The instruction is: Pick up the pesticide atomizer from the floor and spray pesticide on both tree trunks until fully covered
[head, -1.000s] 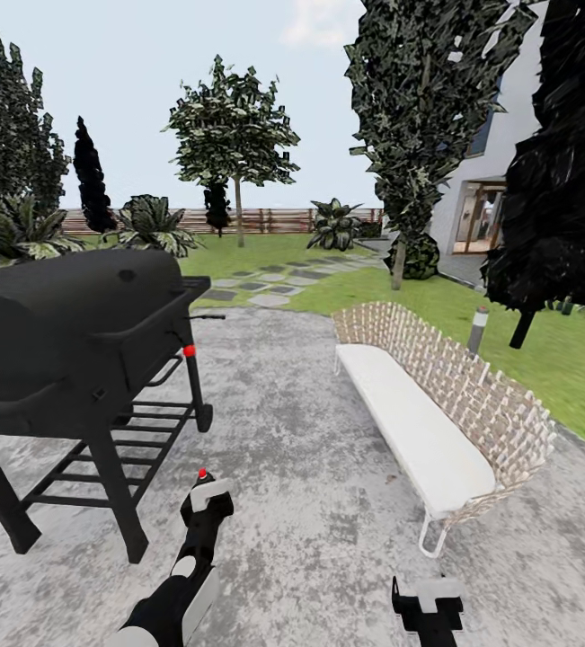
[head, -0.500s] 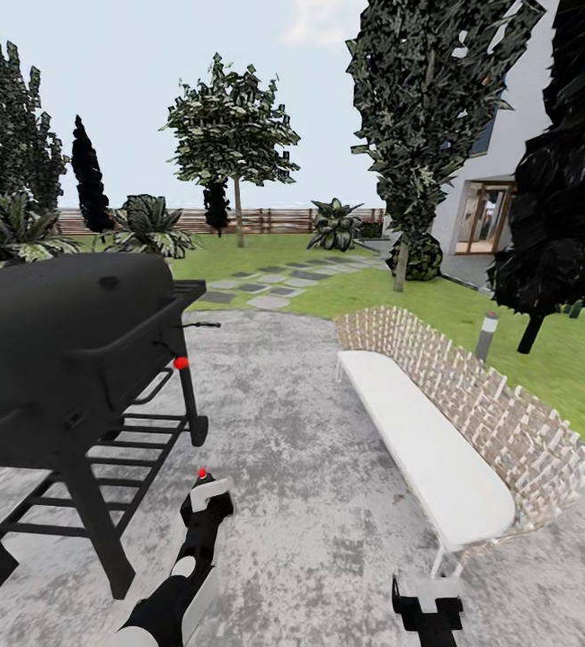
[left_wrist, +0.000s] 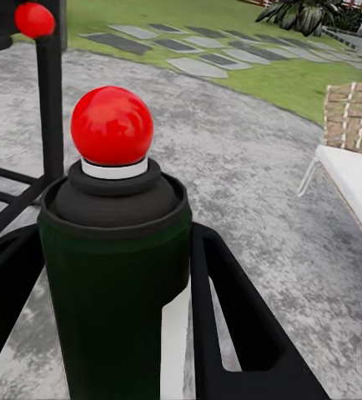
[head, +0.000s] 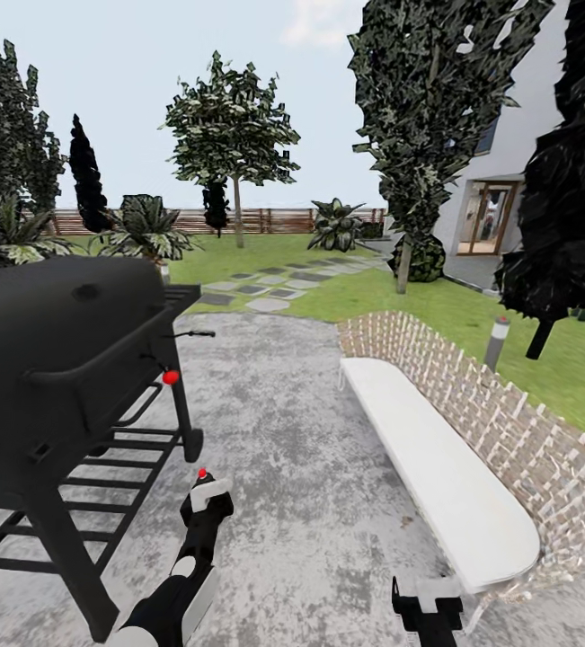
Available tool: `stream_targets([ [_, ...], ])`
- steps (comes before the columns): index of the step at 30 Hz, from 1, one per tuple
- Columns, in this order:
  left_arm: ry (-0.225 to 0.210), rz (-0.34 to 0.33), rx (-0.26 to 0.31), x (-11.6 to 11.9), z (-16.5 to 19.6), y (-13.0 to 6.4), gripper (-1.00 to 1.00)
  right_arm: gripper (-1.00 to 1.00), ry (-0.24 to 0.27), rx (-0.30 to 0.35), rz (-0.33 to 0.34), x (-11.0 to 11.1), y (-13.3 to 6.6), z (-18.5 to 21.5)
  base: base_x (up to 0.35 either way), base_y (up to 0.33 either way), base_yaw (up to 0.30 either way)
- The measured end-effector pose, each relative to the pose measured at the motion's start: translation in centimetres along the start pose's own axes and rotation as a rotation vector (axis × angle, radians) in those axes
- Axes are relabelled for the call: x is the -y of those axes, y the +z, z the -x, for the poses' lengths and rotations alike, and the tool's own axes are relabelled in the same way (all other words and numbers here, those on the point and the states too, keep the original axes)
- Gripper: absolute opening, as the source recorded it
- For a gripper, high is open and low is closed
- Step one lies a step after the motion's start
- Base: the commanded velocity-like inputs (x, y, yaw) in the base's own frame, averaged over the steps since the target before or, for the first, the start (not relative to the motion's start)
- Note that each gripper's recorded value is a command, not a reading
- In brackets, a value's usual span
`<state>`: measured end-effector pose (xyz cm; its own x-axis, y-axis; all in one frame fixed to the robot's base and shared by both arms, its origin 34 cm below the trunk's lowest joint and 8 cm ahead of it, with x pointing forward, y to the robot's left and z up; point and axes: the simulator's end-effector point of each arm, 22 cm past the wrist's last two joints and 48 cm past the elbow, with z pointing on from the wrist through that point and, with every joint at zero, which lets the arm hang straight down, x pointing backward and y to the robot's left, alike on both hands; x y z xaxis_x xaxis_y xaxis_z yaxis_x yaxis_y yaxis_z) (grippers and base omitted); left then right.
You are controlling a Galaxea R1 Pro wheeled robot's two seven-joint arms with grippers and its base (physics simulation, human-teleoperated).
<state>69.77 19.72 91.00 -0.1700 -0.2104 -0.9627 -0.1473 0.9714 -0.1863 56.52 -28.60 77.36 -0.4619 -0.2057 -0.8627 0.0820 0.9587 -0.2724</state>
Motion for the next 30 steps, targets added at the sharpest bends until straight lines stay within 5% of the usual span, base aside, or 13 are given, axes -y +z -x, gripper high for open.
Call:
stream_targets([
  [30, 0.0, 0.0, -0.002, 0.02, -0.08, -0.03, -1.0, 1.0, 0.0, 0.0, 0.001, -0.06, -0.01, 0.01, 0.346, 0.0, 0.0],
])
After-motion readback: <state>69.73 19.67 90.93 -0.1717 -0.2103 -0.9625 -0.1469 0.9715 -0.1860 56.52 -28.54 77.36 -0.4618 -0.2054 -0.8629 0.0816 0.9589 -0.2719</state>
